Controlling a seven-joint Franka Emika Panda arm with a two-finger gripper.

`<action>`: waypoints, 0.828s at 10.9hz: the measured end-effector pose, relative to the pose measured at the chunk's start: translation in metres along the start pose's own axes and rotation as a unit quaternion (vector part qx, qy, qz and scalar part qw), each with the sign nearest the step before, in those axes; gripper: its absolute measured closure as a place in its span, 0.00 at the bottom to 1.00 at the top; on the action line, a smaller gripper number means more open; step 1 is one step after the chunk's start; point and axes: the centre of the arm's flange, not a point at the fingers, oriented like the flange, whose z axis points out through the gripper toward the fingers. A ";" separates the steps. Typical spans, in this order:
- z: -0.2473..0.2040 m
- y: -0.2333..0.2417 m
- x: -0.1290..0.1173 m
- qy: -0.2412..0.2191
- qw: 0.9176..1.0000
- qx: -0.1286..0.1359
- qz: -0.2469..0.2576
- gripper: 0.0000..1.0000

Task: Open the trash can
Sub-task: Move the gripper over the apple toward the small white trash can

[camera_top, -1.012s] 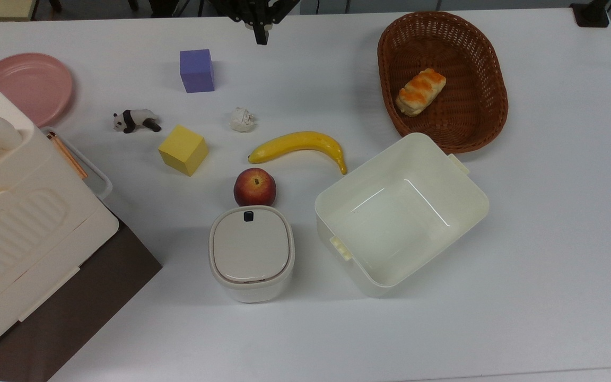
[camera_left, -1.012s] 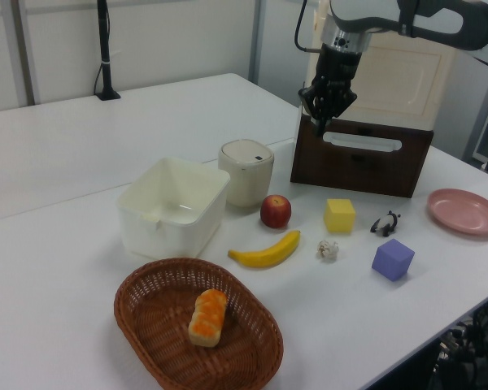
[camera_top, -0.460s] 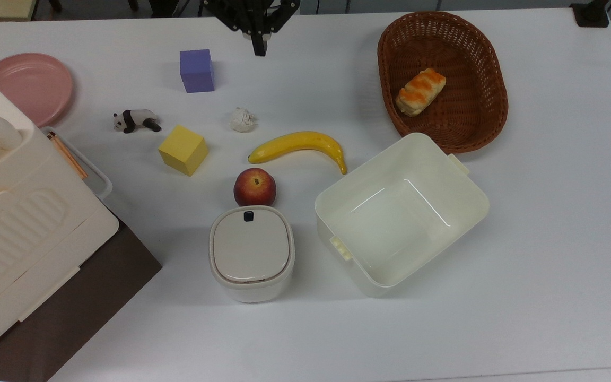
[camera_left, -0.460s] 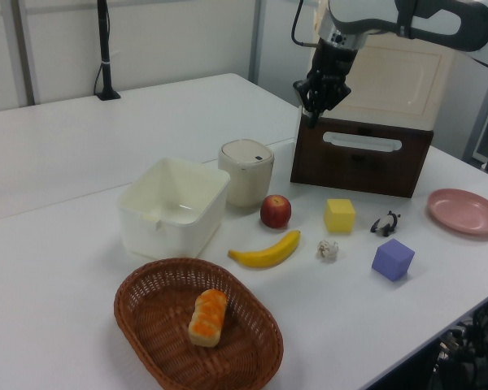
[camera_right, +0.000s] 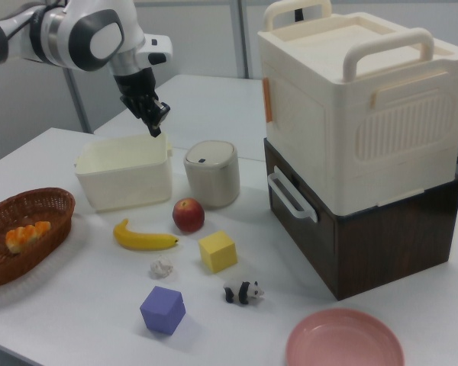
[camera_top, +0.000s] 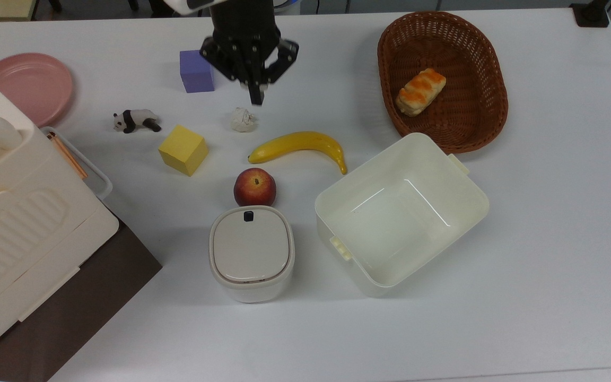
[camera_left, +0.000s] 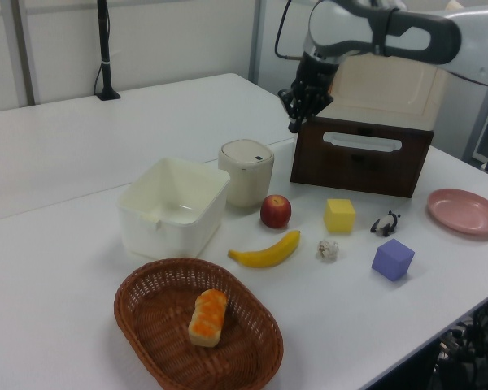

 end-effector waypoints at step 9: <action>0.043 -0.013 0.052 0.064 0.998 -0.005 -0.004 0.99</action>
